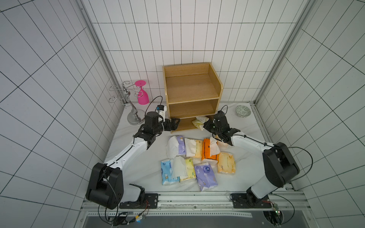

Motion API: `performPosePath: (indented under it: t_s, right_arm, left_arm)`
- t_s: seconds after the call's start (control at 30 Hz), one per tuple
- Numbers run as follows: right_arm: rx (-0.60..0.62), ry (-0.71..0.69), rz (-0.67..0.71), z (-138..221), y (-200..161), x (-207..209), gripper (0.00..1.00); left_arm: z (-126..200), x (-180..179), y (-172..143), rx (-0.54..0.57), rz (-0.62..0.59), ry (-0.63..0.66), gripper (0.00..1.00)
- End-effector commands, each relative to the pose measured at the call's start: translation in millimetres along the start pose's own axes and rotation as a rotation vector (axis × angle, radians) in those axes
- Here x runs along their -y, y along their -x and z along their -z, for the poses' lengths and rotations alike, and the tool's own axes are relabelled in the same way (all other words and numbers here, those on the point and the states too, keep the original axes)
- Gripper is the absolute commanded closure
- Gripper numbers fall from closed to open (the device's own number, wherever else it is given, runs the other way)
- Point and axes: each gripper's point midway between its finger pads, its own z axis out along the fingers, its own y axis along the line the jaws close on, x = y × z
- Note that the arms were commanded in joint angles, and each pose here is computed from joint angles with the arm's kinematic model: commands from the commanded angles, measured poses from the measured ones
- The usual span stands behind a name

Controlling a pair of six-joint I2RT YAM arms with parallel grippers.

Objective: Remove the tissue boxes from the shelf
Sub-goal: Pick up a box of tissues from the shelf, then place the box of tissues at the center of the board.

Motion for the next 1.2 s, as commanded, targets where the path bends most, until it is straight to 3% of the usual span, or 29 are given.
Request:
performPosePath:
  t_s: [0.0, 0.33, 0.6, 0.97, 1.17]
  right_arm:
    - [-0.075, -0.063, 0.093, 22, -17, 16, 1.00]
    - [0.036, -0.137, 0.156, 113, 15, 33, 1.00]
    - [0.201, -0.269, 0.068, 190, 52, 98, 1.00]
    - [0.170, -0.419, -0.095, 172, 55, 194, 1.00]
    - [0.119, -0.307, -0.159, 147, 26, 199, 0.98]
  left_arm:
    - [4, -1, 5, 0.016, -0.023, 0.014, 0.05]
    - [6, -2, 6, 0.022, -0.028, 0.024, 0.05]
    - [6, -1, 5, 0.020, -0.027, 0.020, 0.05]
    - [5, -4, 3, 0.018, -0.029, 0.032, 0.05]
    - [4, -5, 3, 0.015, -0.027, 0.034, 0.05]
